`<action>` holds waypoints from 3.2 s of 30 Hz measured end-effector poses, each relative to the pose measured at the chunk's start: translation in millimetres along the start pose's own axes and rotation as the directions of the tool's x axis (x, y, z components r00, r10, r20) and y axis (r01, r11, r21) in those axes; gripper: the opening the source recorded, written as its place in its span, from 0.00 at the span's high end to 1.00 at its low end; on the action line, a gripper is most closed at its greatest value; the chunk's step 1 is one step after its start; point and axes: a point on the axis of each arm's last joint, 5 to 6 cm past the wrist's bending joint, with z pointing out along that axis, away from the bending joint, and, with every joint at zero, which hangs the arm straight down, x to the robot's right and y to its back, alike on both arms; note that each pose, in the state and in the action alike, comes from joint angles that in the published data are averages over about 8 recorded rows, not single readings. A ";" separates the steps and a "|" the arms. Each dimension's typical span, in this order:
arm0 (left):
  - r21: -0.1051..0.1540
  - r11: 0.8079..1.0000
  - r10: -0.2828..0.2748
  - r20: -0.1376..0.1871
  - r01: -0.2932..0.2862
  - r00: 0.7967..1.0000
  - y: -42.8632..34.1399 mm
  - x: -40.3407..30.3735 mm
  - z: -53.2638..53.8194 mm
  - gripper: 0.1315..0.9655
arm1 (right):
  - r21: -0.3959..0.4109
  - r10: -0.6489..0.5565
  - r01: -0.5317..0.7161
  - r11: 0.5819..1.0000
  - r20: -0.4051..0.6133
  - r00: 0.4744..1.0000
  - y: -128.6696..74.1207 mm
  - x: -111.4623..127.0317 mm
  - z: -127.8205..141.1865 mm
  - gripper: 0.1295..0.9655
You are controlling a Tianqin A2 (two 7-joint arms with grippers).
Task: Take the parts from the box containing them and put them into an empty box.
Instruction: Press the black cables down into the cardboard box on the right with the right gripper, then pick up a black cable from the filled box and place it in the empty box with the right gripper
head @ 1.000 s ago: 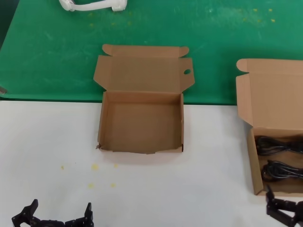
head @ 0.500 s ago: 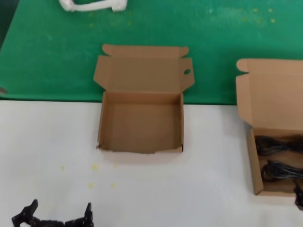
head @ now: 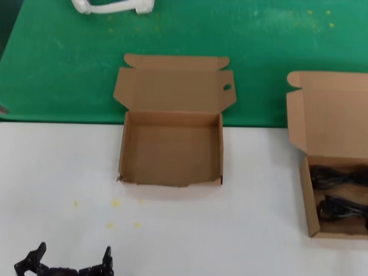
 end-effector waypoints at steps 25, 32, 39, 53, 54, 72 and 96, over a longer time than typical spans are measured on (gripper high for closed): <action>0.000 1.000 0.000 0.000 0.000 1.000 0.0 0.0 0.0 0.00 | 0.023 -0.207 0.205 0.978 0.138 0.969 -0.5 37.0 71.6 0.00; 0.000 1.000 0.000 0.000 0.000 1.000 0.0 0.0 0.0 0.00 | 0.032 -0.218 0.216 0.976 0.142 0.965 -0.1 39.1 73.4 0.00; 0.000 1.000 0.000 0.000 0.000 1.000 0.0 0.0 0.0 0.00 | 0.030 -0.209 0.207 0.978 0.158 0.965 4.4 34.6 70.6 0.00; 0.000 1.000 0.000 0.000 0.000 1.000 0.0 0.0 0.0 0.00 | 0.019 -0.225 0.225 0.974 0.171 0.959 10.8 30.2 79.5 0.03; 0.000 1.000 0.000 0.000 0.000 1.000 0.0 0.0 0.0 0.00 | 0.018 -0.227 0.227 0.974 0.172 0.959 11.2 30.1 80.8 0.04; 0.000 1.000 0.000 0.000 0.000 1.000 0.0 0.0 0.0 0.00 | 0.024 -0.225 0.224 0.974 0.174 0.959 12.7 31.5 85.9 0.29; 0.000 1.000 -0.001 0.000 0.001 1.000 0.0 0.0 0.0 0.00 | 0.031 -0.195 0.193 0.981 0.174 0.965 4.8 27.2 68.2 0.85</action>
